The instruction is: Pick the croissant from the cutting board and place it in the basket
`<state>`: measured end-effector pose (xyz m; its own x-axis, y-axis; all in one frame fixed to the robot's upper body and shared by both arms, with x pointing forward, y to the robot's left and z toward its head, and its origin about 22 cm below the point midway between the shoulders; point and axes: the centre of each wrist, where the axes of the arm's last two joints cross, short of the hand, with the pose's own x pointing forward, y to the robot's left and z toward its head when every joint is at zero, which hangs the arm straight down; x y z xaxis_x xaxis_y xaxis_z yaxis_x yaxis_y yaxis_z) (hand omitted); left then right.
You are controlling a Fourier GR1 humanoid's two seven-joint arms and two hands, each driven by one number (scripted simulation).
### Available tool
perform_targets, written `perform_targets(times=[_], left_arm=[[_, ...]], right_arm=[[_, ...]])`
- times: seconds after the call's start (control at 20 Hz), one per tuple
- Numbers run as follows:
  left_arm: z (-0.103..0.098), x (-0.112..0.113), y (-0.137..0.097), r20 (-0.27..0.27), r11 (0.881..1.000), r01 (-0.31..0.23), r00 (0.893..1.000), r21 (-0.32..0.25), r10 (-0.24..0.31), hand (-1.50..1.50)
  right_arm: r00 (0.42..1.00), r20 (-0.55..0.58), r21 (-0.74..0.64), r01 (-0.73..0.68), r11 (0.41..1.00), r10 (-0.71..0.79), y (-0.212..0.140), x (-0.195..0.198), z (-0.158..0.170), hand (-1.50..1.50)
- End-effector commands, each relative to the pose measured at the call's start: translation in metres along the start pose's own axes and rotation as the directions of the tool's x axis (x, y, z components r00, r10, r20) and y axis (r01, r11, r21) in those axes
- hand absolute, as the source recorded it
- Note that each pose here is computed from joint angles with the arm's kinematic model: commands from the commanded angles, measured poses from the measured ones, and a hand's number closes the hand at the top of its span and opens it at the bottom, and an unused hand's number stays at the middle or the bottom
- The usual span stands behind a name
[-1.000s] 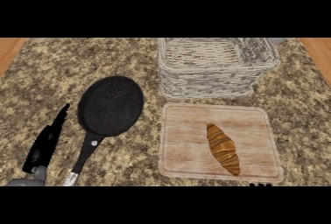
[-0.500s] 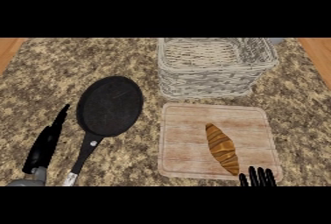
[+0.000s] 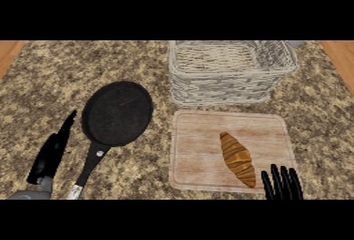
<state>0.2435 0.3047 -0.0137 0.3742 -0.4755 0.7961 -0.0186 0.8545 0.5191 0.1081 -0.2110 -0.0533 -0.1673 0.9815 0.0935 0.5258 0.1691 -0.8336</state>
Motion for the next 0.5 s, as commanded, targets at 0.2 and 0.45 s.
perform_targets(times=[0.2, 0.45], left_arm=[[-0.004, 0.000, 0.005, -0.003, 1.000, -0.006, 1.000, -0.011, 0.006, 0.00], [-0.003, -0.003, 0.006, -0.010, 1.000, 0.009, 1.000, -0.006, -0.009, 0.00]], right_arm=[[0.994, -0.057, -0.067, 0.087, 0.994, -0.091, 0.026, 0.020, -0.040, -1.50], [0.992, -0.072, -0.023, 0.098, 0.995, -0.099, 0.040, 0.014, -0.055, -1.50]])
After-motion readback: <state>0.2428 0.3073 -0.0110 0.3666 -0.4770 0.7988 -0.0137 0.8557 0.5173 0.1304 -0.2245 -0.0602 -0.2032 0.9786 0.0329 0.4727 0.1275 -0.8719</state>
